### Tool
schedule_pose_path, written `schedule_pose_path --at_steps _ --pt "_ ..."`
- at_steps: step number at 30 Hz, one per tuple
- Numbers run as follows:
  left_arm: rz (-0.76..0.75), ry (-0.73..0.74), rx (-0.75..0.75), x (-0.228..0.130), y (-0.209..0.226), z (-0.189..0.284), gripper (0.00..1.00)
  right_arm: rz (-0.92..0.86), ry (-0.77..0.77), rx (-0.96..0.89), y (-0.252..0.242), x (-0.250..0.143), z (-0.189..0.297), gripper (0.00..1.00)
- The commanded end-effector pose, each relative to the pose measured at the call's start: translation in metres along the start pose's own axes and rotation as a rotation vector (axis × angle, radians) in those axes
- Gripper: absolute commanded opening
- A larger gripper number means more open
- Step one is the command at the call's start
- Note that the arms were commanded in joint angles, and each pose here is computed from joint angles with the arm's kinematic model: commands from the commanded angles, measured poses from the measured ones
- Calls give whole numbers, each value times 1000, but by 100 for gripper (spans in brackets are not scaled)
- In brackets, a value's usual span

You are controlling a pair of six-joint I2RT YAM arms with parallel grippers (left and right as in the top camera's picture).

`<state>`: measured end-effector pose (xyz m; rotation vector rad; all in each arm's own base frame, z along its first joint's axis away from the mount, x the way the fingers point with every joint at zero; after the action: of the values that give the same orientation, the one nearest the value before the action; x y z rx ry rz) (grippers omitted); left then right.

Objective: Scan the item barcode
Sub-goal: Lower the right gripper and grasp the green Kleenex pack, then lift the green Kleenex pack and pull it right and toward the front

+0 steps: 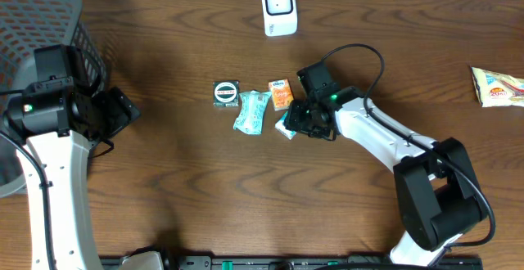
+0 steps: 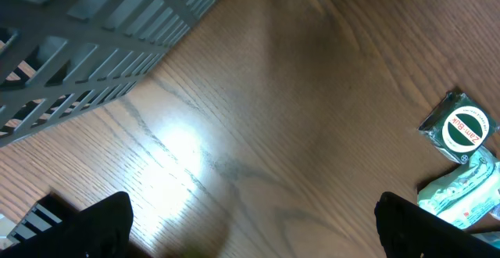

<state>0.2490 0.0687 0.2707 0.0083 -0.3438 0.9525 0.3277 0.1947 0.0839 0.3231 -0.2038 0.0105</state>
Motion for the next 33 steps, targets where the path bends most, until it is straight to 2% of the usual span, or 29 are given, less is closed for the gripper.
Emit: schedule_pose_path --at_steps 1,16,19,24,28,33 --pt "9 -10 15 1 3 1 98 -29 -10 -57 -5 0 -9 46" --pt "9 -9 15 1 3 1 98 -53 38 -75 -17 -3 -39 45" --pt "9 -9 15 1 3 1 98 -57 64 -86 -21 -7 -47 40" --pt "9 -9 15 1 3 1 98 16 103 -49 -18 -12 -49 9" --pt "9 -9 15 1 3 1 98 31 134 -6 -18 -14 -47 2" --pt "9 -10 15 1 3 1 97 30 179 93 -27 -11 -37 1"
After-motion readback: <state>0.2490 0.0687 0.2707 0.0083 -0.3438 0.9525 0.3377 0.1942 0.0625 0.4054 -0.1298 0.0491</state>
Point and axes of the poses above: each gripper's point midway between its finger pads, its own z axis back along the fingers, its own y axis along the line the jaws close on, x = y × z, the point moved 6 cm from there along z, back along the fingers, and after that the axes turned 13 degrees about z, right-handed, at the moved point
